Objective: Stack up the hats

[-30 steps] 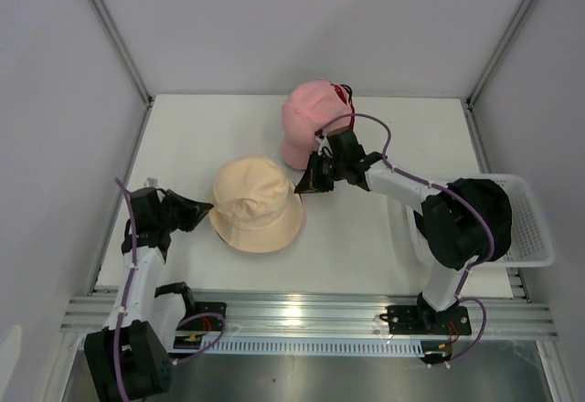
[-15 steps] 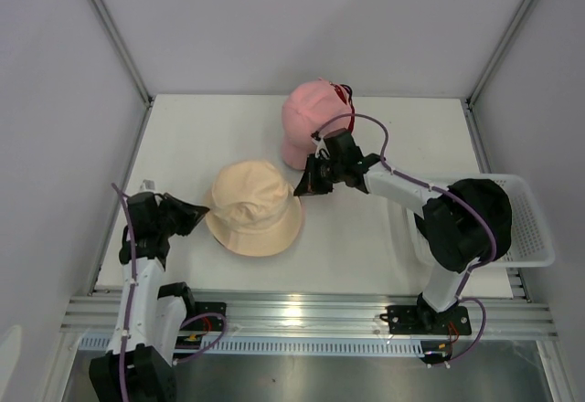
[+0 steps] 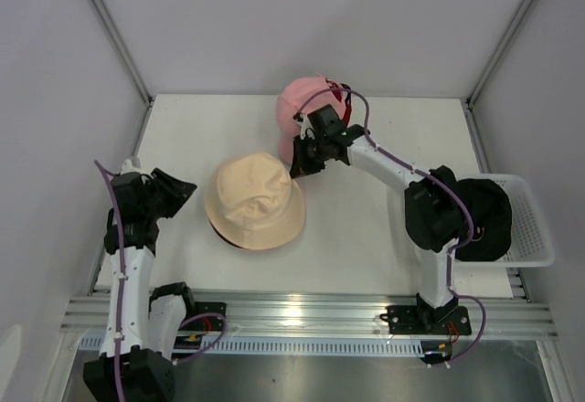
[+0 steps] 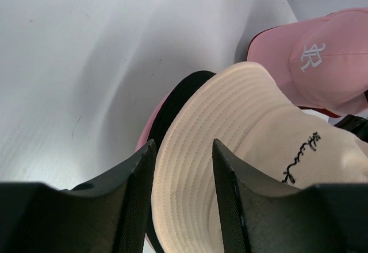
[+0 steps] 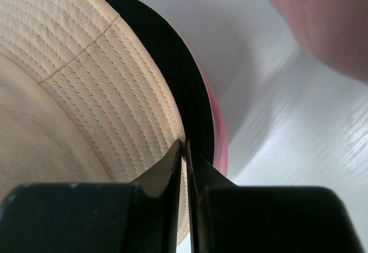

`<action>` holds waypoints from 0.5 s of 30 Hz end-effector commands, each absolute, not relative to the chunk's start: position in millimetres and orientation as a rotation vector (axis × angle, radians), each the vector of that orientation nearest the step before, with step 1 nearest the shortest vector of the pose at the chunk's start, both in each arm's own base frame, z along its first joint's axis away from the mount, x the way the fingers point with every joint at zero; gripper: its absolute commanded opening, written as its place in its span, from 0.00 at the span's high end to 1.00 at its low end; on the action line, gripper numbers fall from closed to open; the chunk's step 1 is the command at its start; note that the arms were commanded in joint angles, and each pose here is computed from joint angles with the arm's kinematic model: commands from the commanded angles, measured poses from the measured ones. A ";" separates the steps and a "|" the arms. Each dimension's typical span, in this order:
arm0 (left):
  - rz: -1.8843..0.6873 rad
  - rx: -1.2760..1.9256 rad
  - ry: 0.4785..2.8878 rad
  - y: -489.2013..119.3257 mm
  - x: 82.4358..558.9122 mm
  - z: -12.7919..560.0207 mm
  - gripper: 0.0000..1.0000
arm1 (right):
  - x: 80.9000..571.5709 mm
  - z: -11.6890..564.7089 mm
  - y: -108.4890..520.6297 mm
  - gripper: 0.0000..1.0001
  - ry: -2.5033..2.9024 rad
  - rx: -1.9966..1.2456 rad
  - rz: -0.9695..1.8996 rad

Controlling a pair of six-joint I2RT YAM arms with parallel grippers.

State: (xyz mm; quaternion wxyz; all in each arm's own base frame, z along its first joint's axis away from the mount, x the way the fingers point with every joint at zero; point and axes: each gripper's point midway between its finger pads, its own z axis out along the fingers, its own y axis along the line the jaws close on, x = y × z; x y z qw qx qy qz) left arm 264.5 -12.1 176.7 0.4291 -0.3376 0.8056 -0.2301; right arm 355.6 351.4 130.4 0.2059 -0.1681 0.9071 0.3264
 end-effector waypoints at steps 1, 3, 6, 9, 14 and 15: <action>-0.567 -0.772 1.956 -5.6 283.3 199.2 0.52 | 365.0 149.8 366.0 0.89 2.447 -0.583 0.934; -0.611 -0.760 1.960 -9.5 293.6 194.0 0.48 | 364.8 143.0 372.5 0.85 2.450 -0.630 0.936; -0.681 -0.748 1.961 -16.1 303.4 183.7 0.43 | 360.7 140.2 384.1 0.82 2.459 -0.681 0.914; -0.756 -0.696 1.954 -25.7 308.8 178.4 0.38 | 353.8 140.9 391.2 0.77 2.455 -0.705 0.900; -0.787 -0.687 1.971 -28.8 314.6 165.6 0.37 | 348.7 152.1 397.3 0.71 2.425 -0.703 0.918; -0.792 -0.683 1.971 -29.1 315.8 164.5 0.37 | 348.1 155.7 398.7 0.66 2.417 -0.701 0.927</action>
